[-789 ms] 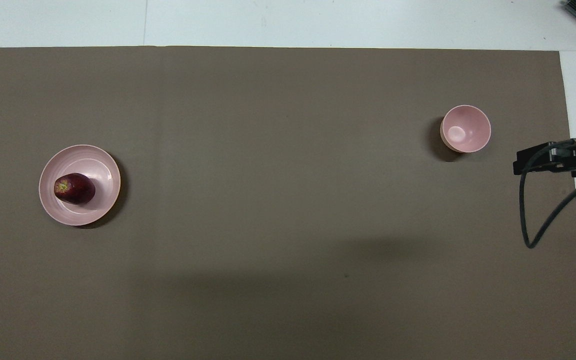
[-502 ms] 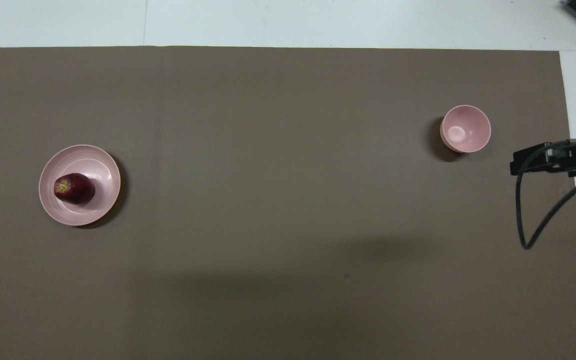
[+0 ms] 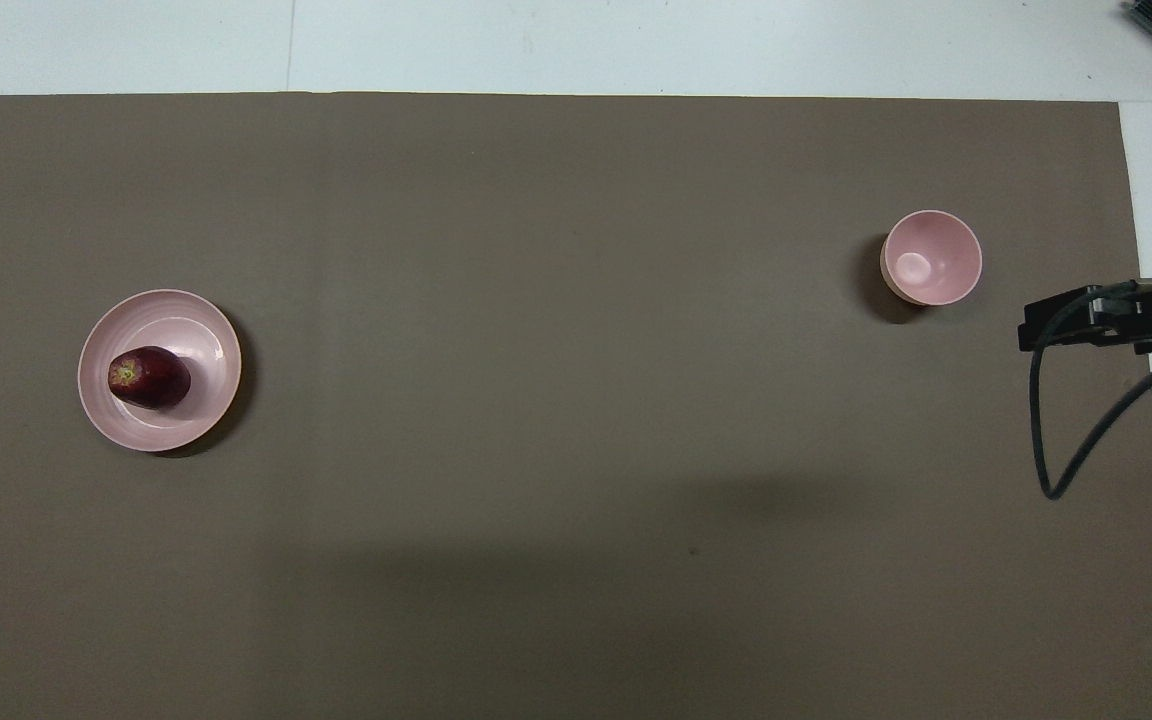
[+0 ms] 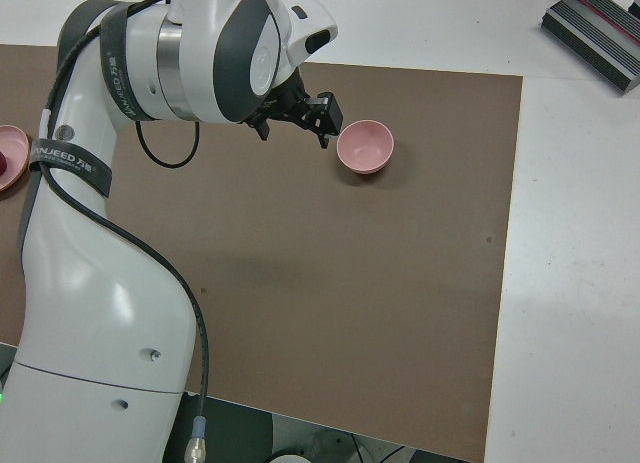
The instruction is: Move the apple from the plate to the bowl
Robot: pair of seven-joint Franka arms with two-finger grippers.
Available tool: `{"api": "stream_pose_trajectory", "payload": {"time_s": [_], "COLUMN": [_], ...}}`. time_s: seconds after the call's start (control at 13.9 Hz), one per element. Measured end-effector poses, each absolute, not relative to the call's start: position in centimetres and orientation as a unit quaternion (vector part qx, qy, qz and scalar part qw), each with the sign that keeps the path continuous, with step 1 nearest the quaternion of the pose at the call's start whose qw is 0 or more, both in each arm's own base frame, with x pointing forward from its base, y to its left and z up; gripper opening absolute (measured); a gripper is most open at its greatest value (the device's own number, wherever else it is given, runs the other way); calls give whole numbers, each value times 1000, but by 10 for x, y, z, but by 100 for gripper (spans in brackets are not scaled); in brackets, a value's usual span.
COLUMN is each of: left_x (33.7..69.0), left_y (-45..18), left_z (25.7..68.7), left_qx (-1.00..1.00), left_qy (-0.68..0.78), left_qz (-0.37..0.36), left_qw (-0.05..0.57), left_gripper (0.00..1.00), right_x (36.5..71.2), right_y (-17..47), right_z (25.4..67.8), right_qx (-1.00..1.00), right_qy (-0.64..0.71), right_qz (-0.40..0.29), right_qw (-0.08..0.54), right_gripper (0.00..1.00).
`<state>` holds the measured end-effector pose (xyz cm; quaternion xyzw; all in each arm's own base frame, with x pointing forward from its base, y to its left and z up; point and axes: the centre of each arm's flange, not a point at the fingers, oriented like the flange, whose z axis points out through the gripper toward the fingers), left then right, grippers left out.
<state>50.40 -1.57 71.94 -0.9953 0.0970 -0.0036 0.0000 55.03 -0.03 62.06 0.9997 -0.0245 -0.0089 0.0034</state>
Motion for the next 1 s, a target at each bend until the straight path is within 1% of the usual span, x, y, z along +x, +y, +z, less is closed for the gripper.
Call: {"api": "stream_pose_trajectory", "payload": {"time_s": [0.22,0.57,0.72,1.0], "left_x": [502,503,508,523], "left_y": [-29,-28,-28,-26], "left_z": [721,720,710,666], "left_qx": [-994,-994,-994,-994], "left_qy": [109,108,108,106], "left_qz": [-5,-13,-19,-18], "left_qw": [0,1,1,0], "left_gripper": [100,100,100,100], "right_x": [551,551,551,548], "right_y": [0,5,7,21], "right_z": [621,623,623,621], "right_qx": [1000,1000,1000,996], "right_qy": [-24,-21,-25,-85], "right_qz": [-6,-5,-6,-20], "right_qw": [3,1,-4,-34], "right_gripper": [100,100,100,100]}}
